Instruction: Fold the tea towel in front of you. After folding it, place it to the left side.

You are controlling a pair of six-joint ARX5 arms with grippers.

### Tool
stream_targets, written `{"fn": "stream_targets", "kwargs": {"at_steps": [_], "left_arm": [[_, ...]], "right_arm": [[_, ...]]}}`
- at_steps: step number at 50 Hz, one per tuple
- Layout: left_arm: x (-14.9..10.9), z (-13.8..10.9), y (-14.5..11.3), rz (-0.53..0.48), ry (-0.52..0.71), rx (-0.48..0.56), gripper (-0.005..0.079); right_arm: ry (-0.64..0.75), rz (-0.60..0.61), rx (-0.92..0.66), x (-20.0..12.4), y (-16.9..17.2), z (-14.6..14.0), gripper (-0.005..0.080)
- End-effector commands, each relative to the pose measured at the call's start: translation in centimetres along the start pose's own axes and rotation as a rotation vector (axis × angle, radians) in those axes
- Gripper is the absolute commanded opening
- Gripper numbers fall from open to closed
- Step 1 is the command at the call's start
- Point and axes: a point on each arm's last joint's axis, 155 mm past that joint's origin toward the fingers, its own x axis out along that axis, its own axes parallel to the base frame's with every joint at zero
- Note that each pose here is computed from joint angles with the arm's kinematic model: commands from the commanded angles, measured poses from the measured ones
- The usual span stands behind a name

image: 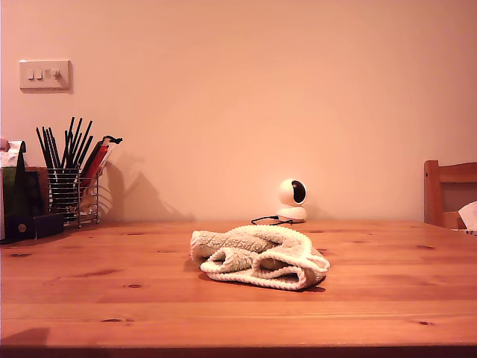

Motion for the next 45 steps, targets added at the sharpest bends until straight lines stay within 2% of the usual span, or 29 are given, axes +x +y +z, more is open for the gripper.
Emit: {"fn": "stream_targets", "kwargs": {"at_steps": [1, 17, 23, 27, 36, 45], "left_arm": [[-0.2, 1.3, -1.8, -0.116, -0.023, -0.184, -0.0021], [-0.2, 1.3, -1.8, -0.116, -0.023, -0.184, -0.0021], [-0.2, 1.5, -2.0, -0.127, -0.033, -0.187, -0.0021], [-0.3, 2.6, -2.3, -0.147, -0.071, -0.209, -0.0021], [-1.2, 5.8, -4.1, -0.260, -0.157, -0.245, -0.0021], [-2.5, 7.1, -6.8, -0.409, -0.101, -0.222, -0.0021]], "right_arm": [[-0.142, 0.067, 0.143, -1.2, 0.8, 6.4, -0.0013], [-0.143, 0.067, 0.142, -1.2, 0.8, 6.4, -0.0013], [-0.179, 0.073, 0.152, -1.4, 0.8, 7.3, -0.0013], [-0.217, 0.095, 0.146, -1.6, 1.2, 8.3, -0.0013], [-0.257, 0.171, 0.161, -2.5, 2.5, 10.6, -0.0013], [-0.175, 0.300, 0.136, -3.8, 5.0, 11.8, -0.0013]]}}
